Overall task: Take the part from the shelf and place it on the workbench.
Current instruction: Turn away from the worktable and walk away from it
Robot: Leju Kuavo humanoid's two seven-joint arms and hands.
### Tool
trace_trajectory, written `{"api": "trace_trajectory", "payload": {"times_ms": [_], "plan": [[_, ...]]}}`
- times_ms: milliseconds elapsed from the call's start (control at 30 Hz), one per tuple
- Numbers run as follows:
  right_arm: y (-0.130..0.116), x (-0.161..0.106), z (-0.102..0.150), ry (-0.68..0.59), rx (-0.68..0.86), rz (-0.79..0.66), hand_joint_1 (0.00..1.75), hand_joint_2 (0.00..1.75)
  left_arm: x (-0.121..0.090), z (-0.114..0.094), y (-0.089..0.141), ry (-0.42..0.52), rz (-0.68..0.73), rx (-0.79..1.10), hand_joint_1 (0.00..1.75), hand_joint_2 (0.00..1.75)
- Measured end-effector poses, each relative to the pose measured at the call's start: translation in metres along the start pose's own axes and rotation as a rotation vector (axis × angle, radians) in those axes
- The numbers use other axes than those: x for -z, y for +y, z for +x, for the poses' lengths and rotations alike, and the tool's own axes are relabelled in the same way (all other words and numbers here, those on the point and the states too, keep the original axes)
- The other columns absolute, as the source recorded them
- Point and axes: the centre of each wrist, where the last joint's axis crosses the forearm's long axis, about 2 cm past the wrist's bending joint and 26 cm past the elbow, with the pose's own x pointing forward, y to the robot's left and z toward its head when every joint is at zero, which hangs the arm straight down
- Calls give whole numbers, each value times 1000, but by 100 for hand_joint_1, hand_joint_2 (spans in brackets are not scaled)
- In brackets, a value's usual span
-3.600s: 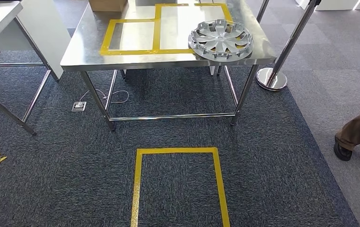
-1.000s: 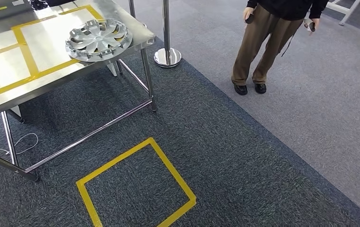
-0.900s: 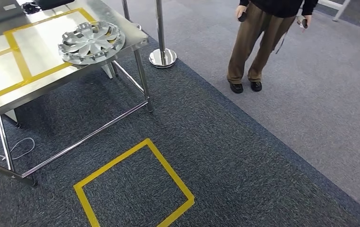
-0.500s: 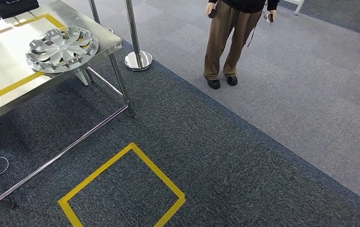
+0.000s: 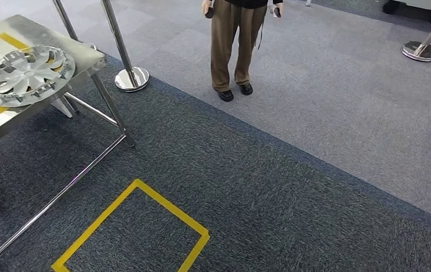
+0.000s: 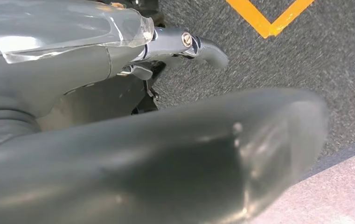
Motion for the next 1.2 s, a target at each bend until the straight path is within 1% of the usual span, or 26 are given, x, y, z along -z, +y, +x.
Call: {"api": "trace_trajectory", "payload": {"times_ms": [300, 467, 600, 733, 867, 1000, 1200], "plan": [[0, 0, 2, -33, 9, -7, 0, 0, 3, 4, -1, 14, -17, 25, 0, 0], [1, 2, 2, -58, 21, -12, 0, 0, 5, 7, -2, 51, -18, 76, 0, 0], [1, 0, -4, -50, 31, -17, 0, 0, 8, 9, -5, 103, -3, 141, 0, 175], [2, 0, -4, -24, 20, -14, 0, 0, 7, 9, -6, 147, 11, 188, 0, 175], [1, -1, -7, 1, 14, -14, 0, 0, 8, 9, -6, 153, 23, 218, 0, 175], [1, -1, -7, 14, 8, -11, 0, 0, 8, 10, -6, 128, 31, 202, 0, 0], [0, -2, -3, -21, 7, -15, 0, 0, 6, 7, -2, 99, 29, 180, 0, 0]]}}
